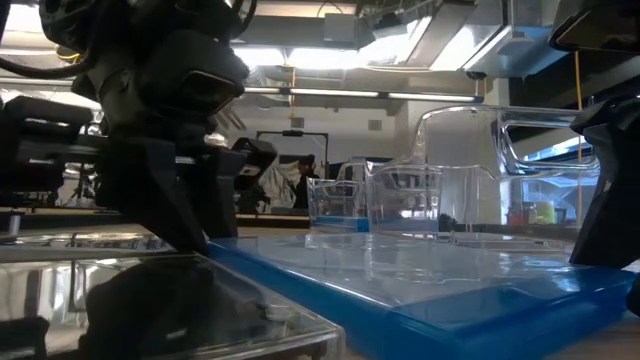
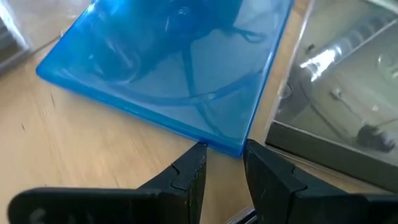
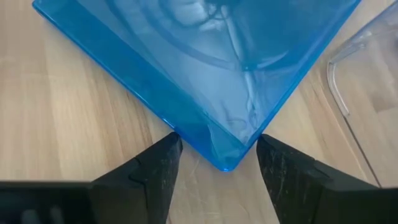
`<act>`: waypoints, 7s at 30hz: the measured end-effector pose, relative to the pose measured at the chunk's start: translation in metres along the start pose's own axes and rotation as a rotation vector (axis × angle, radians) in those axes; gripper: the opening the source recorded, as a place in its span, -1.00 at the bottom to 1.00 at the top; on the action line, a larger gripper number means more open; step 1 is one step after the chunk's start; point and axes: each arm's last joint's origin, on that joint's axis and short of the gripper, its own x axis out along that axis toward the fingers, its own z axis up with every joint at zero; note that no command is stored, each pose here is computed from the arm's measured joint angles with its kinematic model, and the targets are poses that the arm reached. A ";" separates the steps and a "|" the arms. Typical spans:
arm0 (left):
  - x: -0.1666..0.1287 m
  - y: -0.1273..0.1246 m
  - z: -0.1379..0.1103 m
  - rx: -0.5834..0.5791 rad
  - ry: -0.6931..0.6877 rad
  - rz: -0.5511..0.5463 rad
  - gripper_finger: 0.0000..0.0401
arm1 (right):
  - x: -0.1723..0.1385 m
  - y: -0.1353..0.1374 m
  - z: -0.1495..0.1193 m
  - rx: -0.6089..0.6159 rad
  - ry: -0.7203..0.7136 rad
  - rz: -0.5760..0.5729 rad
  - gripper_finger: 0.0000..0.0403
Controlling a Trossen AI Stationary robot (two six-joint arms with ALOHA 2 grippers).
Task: Pick & place jewel cases by type
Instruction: Put the blue CD case into the top transparent bin
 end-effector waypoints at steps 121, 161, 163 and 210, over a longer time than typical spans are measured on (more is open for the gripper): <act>-0.015 -0.036 0.060 0.593 -0.283 0.633 0.17 | 0.002 0.000 0.003 -0.164 -0.016 -0.001 0.08; -0.010 -0.061 0.053 0.771 -0.175 0.564 -0.57 | 0.003 -0.001 0.005 -0.151 -0.015 0.001 0.08; -0.010 -0.062 0.052 0.773 -0.171 0.560 -0.65 | 0.003 -0.001 0.005 -0.154 -0.019 -0.001 0.08; -0.143 0.017 0.067 -0.070 -0.534 0.862 -0.82 | -0.158 -0.106 0.026 -0.120 -0.346 -0.445 0.08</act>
